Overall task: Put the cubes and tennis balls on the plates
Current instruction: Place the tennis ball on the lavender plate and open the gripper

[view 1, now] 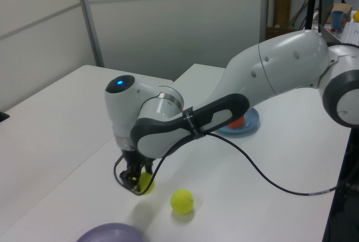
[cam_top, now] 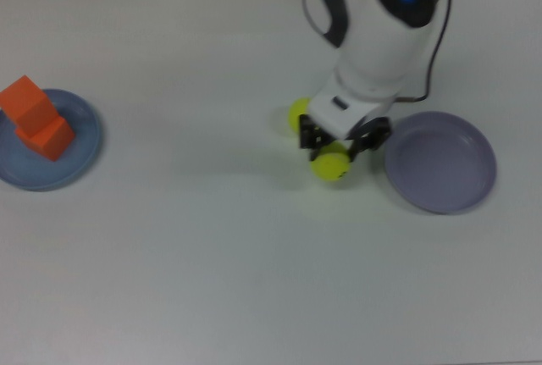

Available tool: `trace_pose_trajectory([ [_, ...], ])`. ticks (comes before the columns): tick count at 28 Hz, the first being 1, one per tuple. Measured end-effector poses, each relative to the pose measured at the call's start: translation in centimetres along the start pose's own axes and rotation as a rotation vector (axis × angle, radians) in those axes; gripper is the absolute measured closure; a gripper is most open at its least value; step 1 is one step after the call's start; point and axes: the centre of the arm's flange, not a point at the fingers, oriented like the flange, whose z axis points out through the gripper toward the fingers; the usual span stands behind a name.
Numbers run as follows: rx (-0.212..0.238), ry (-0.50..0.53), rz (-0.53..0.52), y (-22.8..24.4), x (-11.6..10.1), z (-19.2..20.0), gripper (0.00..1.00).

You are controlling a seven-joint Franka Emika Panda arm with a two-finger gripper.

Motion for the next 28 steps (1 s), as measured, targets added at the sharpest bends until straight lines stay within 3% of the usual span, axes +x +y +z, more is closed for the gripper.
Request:
trace_pose_trajectory([
  [10, 0.018, 0.074, -0.126, -12.8, -4.3, -2.9, 0.35],
  [15, 0.018, 0.136, -0.166, -16.8, -5.4, -2.0, 0.35],
  [23, -0.016, 0.141, -0.207, -18.4, -5.7, 1.9, 0.35],
  [28, -0.018, 0.154, -0.204, -18.2, -5.3, 1.6, 0.19],
])
